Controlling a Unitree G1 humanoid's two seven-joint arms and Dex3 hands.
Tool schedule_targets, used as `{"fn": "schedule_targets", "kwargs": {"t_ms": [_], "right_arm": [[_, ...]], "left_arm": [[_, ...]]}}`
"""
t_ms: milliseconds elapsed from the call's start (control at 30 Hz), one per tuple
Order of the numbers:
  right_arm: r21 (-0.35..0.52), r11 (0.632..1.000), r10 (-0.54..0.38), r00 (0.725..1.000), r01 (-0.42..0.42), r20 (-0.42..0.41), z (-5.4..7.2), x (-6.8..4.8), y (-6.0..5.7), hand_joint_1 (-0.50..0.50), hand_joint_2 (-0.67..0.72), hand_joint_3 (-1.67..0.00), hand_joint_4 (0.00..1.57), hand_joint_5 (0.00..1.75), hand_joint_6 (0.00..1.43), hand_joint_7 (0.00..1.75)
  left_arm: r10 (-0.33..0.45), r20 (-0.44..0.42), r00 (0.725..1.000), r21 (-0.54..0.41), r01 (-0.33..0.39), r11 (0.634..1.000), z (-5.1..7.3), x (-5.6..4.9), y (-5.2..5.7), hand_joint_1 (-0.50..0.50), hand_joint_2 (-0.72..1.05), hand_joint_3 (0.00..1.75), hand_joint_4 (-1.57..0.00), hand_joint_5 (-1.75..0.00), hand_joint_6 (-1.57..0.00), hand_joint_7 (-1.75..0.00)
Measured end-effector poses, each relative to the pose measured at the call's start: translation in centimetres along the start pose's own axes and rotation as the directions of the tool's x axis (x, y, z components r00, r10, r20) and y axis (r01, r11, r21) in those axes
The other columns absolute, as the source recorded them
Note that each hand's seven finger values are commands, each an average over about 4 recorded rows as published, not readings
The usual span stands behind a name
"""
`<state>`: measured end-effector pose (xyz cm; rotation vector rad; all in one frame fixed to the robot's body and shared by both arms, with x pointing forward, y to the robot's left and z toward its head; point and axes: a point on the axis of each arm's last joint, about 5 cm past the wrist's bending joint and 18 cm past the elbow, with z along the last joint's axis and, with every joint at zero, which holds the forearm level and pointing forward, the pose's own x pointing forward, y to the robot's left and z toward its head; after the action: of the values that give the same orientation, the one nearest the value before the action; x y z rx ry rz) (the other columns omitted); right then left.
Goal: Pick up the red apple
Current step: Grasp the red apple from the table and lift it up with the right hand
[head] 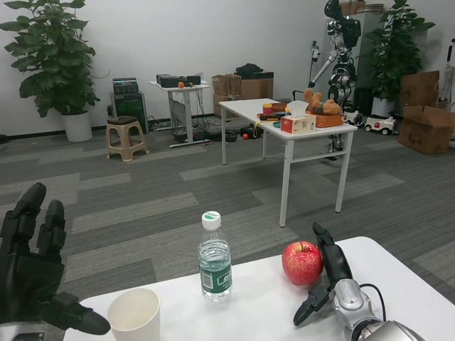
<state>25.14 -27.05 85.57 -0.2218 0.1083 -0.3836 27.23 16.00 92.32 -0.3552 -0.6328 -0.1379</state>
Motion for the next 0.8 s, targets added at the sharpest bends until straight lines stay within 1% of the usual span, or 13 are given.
{"fn": "schedule_targets", "kwargs": {"t_ms": [133, 233, 367, 467, 533, 567, 600, 667, 733, 800], "right_arm": [[-0.005, 1.0, -0.002, 1.0, 0.002, -0.008, -0.12, -0.07, -0.03, -0.42, 0.23, 0.0, 0.04, 0.0, 0.0, 0.21], [-0.007, 1.0, -0.005, 1.0, 0.005, -0.011, -0.16, -0.1, -0.06, -0.42, 0.17, 0.0, 0.08, 0.0, 0.0, 0.3], [-0.008, 1.0, -0.006, 1.0, 0.006, -0.013, -0.18, -0.1, -0.06, -0.42, 0.15, 0.0, 0.11, 0.19, 0.0, 0.45], [-0.008, 1.0, -0.007, 1.0, 0.007, -0.014, -0.18, -0.11, -0.07, -0.42, 0.12, 0.0, 0.13, 0.32, 0.0, 0.63], [-0.008, 1.0, -0.008, 1.0, 0.008, -0.015, -0.19, -0.11, -0.07, -0.42, 0.09, 0.0, 0.14, 0.44, 0.0, 0.82], [-0.009, 1.0, -0.009, 1.0, 0.009, -0.015, -0.19, -0.11, -0.07, -0.42, 0.09, 0.0, 0.14, 0.46, 0.0, 0.89], [-0.009, 1.0, -0.01, 1.0, 0.01, -0.015, -0.19, -0.11, -0.08, -0.42, 0.09, 0.0, 0.15, 0.48, 0.01, 0.99], [-0.01, 1.0, -0.011, 1.0, 0.011, -0.015, -0.19, -0.11, -0.07, -0.42, 0.09, 0.0, 0.18, 0.53, 0.02, 1.12], [-0.011, 1.0, -0.011, 1.0, 0.011, -0.015, -0.19, -0.11, -0.07, -0.42, 0.06, 0.0, 0.21, 0.61, 0.04, 1.26], [-0.011, 1.0, -0.011, 1.0, 0.011, -0.015, -0.19, -0.11, -0.06, -0.41, 0.03, 0.0, 0.22, 0.68, 0.08, 1.36]], "left_arm": [[0.0, 0.0, 1.0, 0.0, 0.0, 1.0, 0.0, 0.0, 0.0, -0.43, -0.46, 0.09, 0.0, 0.0, 0.0, -0.42], [0.0, 0.0, 1.0, 0.0, 0.0, 1.0, 0.0, 0.0, 0.0, -0.43, -0.46, 0.02, 0.0, 0.0, 0.0, -0.42], [0.001, 0.0, 1.0, -0.001, -0.001, 1.0, 0.0, 0.0, 0.0, -0.43, -0.46, 0.07, 0.0, 0.0, 0.0, -0.42], [0.001, 0.0, 1.0, -0.001, -0.001, 1.0, 0.0, 0.0, 0.01, -0.43, -0.46, 0.04, 0.0, 0.0, 0.0, -0.42], [0.001, 0.0, 1.0, -0.001, -0.001, 1.0, 0.0, 0.0, 0.01, -0.43, -0.46, 0.04, 0.0, 0.0, 0.0, -0.42], [0.001, 0.0, 1.0, -0.001, -0.001, 1.0, 0.0, 0.0, 0.01, -0.43, -0.46, 0.07, 0.0, 0.0, 0.0, -0.42], [0.001, 0.0, 1.0, -0.001, -0.001, 1.0, 0.0, 0.0, 0.01, -0.43, -0.46, 0.09, 0.0, 0.0, 0.0, -0.42], [0.001, 0.0, 1.0, -0.001, -0.001, 1.0, 0.0, 0.0, 0.01, -0.43, -0.46, 0.04, 0.0, 0.0, 0.0, -0.42], [0.001, 0.0, 1.0, -0.001, -0.001, 1.0, 0.0, 0.0, 0.01, -0.43, -0.46, 0.0, 0.0, 0.0, 0.0, -0.42], [0.001, 0.0, 1.0, -0.001, -0.001, 1.0, 0.0, 0.0, 0.01, -0.43, -0.46, 0.02, 0.0, 0.0, 0.0, -0.42]]}}
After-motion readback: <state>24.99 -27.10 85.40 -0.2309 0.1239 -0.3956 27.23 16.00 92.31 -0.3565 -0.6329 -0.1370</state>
